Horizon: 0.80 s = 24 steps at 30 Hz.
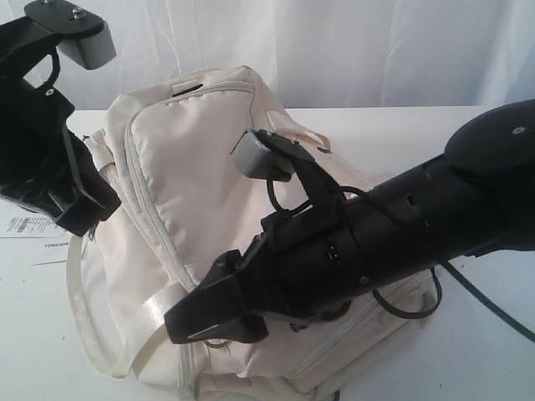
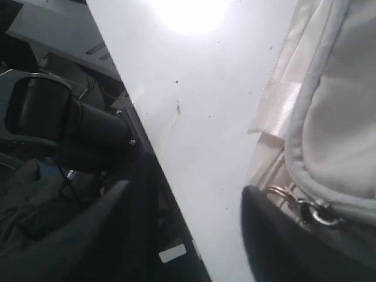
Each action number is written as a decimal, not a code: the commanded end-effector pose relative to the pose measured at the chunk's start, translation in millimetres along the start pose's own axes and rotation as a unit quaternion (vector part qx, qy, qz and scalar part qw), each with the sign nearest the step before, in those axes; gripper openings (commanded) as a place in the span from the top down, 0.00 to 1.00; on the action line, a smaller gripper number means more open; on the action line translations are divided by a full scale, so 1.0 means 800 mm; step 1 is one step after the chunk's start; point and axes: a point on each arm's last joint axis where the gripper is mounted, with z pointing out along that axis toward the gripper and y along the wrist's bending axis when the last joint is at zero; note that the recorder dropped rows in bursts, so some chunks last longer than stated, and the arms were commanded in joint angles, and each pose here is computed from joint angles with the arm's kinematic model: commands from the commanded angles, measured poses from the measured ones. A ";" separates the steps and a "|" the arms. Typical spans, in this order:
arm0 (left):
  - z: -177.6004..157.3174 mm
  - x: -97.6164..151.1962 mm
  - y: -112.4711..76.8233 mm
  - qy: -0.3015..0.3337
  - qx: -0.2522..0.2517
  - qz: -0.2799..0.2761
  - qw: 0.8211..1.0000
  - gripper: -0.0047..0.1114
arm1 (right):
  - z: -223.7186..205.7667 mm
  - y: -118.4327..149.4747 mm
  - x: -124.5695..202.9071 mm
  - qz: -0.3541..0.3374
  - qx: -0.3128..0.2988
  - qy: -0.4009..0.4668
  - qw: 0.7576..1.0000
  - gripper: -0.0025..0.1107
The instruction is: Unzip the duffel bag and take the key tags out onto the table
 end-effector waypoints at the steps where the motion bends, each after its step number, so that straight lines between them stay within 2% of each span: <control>1: -0.002 0.008 -0.005 0.024 0.017 -0.009 1.000 0.96 | -0.005 0.004 0.000 -0.010 -0.010 0.008 1.000 0.35; 4: 0.011 0.022 -0.010 0.039 0.038 -0.020 0.998 0.96 | -0.020 0.008 -0.010 -0.008 -0.005 0.008 1.000 0.37; 7: 0.024 0.038 -0.020 0.024 0.074 -0.048 0.996 0.96 | -0.042 0.008 -0.021 -0.020 0.041 0.007 0.999 0.39; 12: 0.033 0.063 -0.043 -0.064 0.153 -0.093 0.982 0.96 | -0.081 0.003 -0.041 -0.032 0.151 -0.014 0.988 0.40; 17: 0.047 0.081 -0.054 -0.132 0.201 -0.154 0.958 0.95 | -0.092 0.001 -0.053 -0.054 0.196 -0.032 0.979 0.40; 20: 0.062 0.091 -0.058 -0.152 0.229 -0.178 0.945 0.84 | -0.093 0.000 -0.055 -0.057 0.201 -0.038 0.977 0.40; 24: 0.073 0.097 -0.061 -0.199 0.253 -0.188 0.928 0.60 | -0.092 -0.001 -0.054 -0.056 0.202 -0.039 0.977 0.40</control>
